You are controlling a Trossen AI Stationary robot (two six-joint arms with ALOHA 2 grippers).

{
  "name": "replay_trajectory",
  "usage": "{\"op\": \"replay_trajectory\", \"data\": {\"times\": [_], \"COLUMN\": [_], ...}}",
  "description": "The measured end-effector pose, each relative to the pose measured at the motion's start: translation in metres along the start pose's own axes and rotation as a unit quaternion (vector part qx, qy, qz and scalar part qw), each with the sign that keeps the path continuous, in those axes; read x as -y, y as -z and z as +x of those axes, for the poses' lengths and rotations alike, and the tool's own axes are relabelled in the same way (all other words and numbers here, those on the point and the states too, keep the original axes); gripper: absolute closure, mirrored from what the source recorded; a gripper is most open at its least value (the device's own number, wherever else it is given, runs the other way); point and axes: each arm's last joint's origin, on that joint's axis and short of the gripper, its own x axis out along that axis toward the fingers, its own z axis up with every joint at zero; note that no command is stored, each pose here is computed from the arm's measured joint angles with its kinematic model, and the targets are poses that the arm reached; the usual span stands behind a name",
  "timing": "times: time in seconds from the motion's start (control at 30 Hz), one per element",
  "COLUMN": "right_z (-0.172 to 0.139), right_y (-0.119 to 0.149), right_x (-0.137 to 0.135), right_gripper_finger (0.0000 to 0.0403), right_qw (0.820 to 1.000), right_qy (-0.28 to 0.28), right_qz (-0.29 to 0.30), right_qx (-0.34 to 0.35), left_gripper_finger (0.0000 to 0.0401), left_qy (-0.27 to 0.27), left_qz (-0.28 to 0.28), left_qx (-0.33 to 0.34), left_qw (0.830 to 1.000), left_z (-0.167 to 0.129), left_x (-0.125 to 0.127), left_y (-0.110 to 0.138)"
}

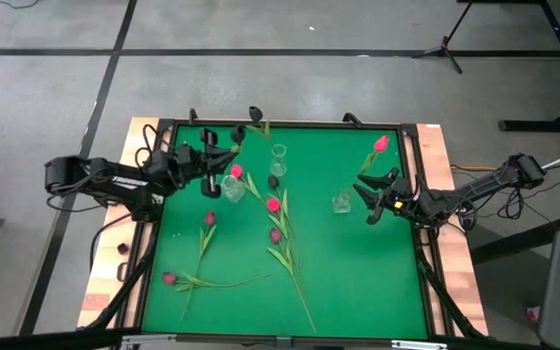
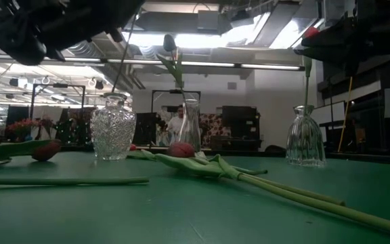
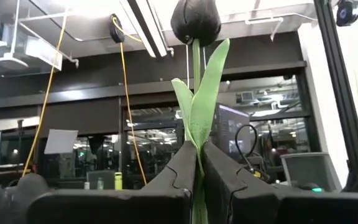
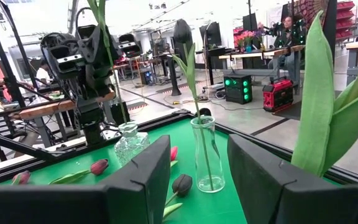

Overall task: Sort flowers into vase by color
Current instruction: Put the right black tulip into the bottom left transparent vase

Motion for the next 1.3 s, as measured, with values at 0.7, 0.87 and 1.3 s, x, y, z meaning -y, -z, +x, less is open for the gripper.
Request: {"op": "replay_trajectory", "data": {"times": [0.7,0.87,1.3], "right_z": [0.000,0.000,0.000], "right_y": [0.000,0.000,0.000], "right_x": [0.001,0.001,0.001], "right_gripper_finger": [0.0244,0.0244,0.0244], "right_qw": [1.000,1.000,1.000], "right_qy": [0.012,0.012,0.012], "right_qz": [0.000,0.001,0.001], "right_qx": [0.002,0.002,0.002], "left_gripper_finger": [0.0389,0.0389,0.0389], "left_qy": [-0.011,-0.017,-0.049], "left_qz": [-0.010,-0.004,-0.005], "left_qx": [-0.006,-0.023,-0.084], "left_qw": [1.000,1.000,0.995], "left_z": [-0.014,-0.014,-0.015], "left_x": [0.001,0.000,-0.003], "left_y": [0.009,0.014,0.043]}}
